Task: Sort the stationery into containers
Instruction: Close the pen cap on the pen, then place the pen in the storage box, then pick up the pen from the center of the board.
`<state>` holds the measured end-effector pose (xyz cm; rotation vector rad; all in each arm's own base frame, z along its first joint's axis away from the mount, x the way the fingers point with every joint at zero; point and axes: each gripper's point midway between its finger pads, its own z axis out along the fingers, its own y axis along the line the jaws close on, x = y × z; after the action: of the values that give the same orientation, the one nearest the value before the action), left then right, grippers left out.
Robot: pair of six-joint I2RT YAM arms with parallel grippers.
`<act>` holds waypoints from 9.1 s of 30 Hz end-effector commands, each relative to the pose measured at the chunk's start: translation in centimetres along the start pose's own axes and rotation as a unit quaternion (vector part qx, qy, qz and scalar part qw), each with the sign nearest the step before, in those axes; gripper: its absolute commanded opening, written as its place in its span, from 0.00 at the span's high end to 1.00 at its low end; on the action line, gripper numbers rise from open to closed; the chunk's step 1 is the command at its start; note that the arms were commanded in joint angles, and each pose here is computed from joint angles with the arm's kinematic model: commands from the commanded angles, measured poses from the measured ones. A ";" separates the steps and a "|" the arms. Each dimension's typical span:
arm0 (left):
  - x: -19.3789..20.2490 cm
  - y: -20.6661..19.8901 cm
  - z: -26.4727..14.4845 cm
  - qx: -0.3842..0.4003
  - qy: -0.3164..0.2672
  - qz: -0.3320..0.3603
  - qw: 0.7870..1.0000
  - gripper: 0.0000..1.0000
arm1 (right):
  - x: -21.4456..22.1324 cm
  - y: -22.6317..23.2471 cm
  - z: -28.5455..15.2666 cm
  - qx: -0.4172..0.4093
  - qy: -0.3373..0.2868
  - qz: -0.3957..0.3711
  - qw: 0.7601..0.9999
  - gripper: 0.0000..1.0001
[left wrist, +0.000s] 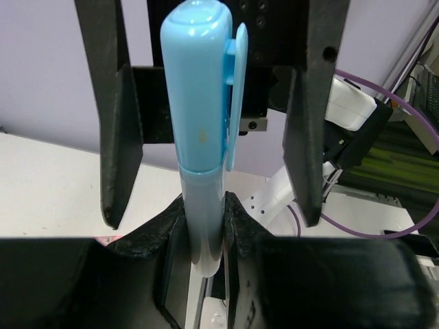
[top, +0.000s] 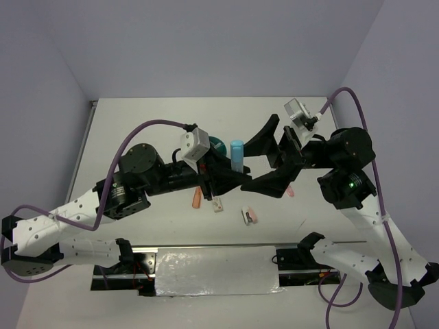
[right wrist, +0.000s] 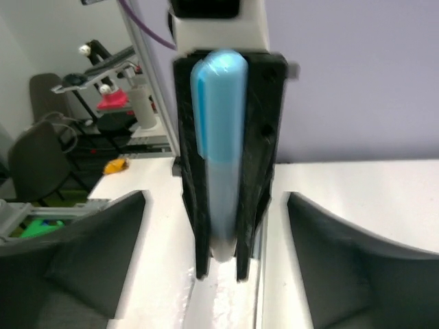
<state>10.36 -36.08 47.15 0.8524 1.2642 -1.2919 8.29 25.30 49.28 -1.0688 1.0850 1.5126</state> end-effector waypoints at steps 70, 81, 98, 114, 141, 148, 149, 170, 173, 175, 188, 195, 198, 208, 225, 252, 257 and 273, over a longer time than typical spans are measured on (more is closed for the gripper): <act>-0.4 2.3 0.3 -0.031 0.020 0.022 0.999 1.00 | -4.3 -2.5 0.3 0.072 -0.033 -0.015 0.997 0.56; -2.6 3.3 0.1 -0.045 -0.012 0.015 0.999 1.00 | -2.0 -1.6 -0.1 0.040 -0.020 -0.003 0.999 1.00; -11.2 3.3 -1.8 0.009 -0.093 0.097 0.991 1.00 | 8.2 -5.2 -0.7 0.037 0.058 0.142 0.987 1.00; -15.7 4.3 -2.0 0.007 -0.142 0.123 0.982 1.00 | 14.5 -3.6 -1.9 0.023 0.071 0.222 0.972 1.00; 4.6 15.7 -10.4 -0.318 0.041 -0.053 0.946 0.01 | 4.1 -21.8 -4.4 0.248 -0.006 0.059 0.967 1.00; 8.3 15.8 -16.6 -0.425 0.110 -0.104 0.892 0.01 | 7.1 -33.2 -6.5 0.270 0.000 0.060 0.961 1.00; 8.3 15.4 -17.2 -0.427 0.109 -0.107 0.891 0.01 | 6.5 -34.0 -6.3 0.265 0.002 0.051 0.963 1.00; 9.6 13.1 -19.6 -0.425 0.094 -0.163 0.886 0.01 | 18.7 -42.5 -5.9 0.260 0.084 0.122 0.954 0.98; 9.9 13.0 -19.2 -0.417 0.097 -0.168 0.888 0.01 | 19.9 -43.1 -5.5 0.260 0.091 0.132 0.952 0.97; 10.2 12.9 -18.9 -0.411 0.097 -0.173 0.890 0.01 | 20.3 -43.5 -5.6 0.263 0.090 0.133 0.951 0.96; 10.8 11.6 -17.8 -0.361 0.094 -0.189 0.908 0.01 | 23.4 -44.0 -5.6 0.268 0.105 0.137 0.948 0.90; 11.1 11.4 -17.9 -0.355 0.096 -0.188 0.911 0.01 | 24.5 -41.6 -5.5 0.256 0.105 0.146 0.950 0.57; 11.1 11.3 -18.0 -0.355 0.097 -0.186 0.911 0.01 | 23.2 -40.4 -5.4 0.250 0.083 0.144 0.954 0.51; 13.3 12.8 -19.7 -0.416 0.124 -0.199 0.879 0.01 | 12.2 -37.4 -8.0 0.285 -0.021 0.121 0.951 0.00; 18.0 16.6 -26.8 -0.639 0.200 -0.219 0.710 0.01 | 22.4 -30.4 -27.9 0.731 0.194 0.231 0.613 0.02; 23.6 16.4 -23.2 -0.550 0.291 -0.239 0.746 0.01 | 38.1 -23.1 -34.6 0.732 0.338 0.349 0.479 0.30; 23.2 16.5 -23.0 -0.549 0.286 -0.240 0.747 0.01 | 38.9 -22.9 -33.8 0.718 0.328 0.361 0.497 0.70; 5.6 15.0 -8.4 -0.307 -0.039 -0.280 0.909 0.01 | 18.5 -15.8 -9.6 0.465 0.109 0.218 0.851 1.00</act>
<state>22.07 -24.23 30.22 -0.0493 2.0601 -0.9457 24.16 18.74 23.53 -0.2350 2.0890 0.8071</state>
